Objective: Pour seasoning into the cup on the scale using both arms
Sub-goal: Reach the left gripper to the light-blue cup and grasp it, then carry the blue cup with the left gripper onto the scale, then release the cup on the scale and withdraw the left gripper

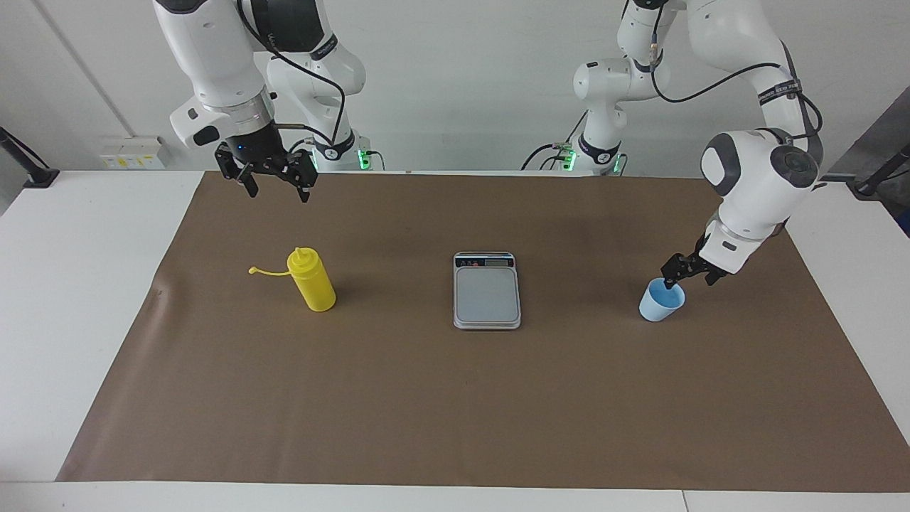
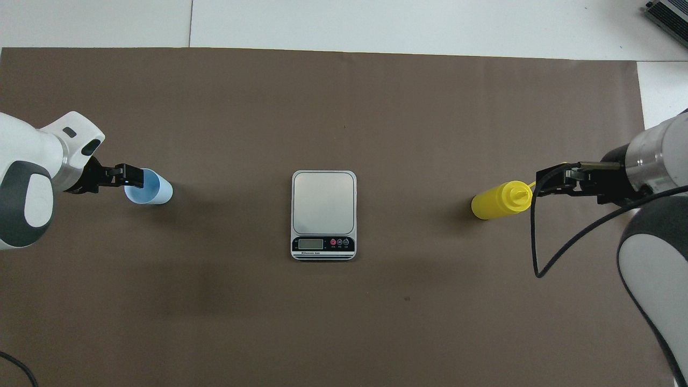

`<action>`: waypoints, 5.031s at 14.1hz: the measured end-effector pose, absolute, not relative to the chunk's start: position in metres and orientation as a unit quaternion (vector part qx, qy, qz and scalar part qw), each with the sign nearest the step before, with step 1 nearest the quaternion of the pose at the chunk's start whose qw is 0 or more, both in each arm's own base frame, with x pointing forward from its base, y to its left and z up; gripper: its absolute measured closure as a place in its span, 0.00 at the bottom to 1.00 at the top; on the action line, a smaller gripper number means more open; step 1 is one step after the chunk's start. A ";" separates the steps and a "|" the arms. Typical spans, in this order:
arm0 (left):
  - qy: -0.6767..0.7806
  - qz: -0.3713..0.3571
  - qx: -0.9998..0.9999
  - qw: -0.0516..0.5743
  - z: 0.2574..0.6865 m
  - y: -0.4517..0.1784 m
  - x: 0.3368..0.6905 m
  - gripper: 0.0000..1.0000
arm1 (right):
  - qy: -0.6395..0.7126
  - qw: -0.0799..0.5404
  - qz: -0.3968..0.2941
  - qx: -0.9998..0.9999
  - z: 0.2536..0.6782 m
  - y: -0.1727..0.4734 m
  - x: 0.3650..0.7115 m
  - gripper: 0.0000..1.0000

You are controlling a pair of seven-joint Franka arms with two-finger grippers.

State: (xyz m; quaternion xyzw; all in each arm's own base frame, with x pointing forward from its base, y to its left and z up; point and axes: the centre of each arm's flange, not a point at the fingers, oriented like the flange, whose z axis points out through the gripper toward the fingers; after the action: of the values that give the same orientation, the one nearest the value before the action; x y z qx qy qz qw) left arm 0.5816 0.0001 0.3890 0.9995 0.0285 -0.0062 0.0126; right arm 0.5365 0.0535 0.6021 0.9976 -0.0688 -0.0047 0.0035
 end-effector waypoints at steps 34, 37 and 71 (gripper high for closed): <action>0.045 -0.073 0.996 0.038 0.440 -0.152 0.585 0.96 | -0.068 0.004 -0.006 0.998 0.601 0.053 0.534 0.00; 0.075 -0.042 0.995 0.042 0.441 -0.231 0.567 0.96 | -0.068 0.004 -0.007 0.998 0.600 0.053 0.534 0.00; 0.145 0.005 0.986 0.077 0.383 -0.354 0.523 0.09 | -0.070 0.005 -0.011 0.997 0.597 0.050 0.532 0.00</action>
State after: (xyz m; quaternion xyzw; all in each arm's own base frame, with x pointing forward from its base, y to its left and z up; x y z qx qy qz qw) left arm 0.5227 -0.3536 0.3827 0.9864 0.1451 0.0050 0.0766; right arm 0.5318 0.0502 0.5968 0.9975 -0.0697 -0.0110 0.0051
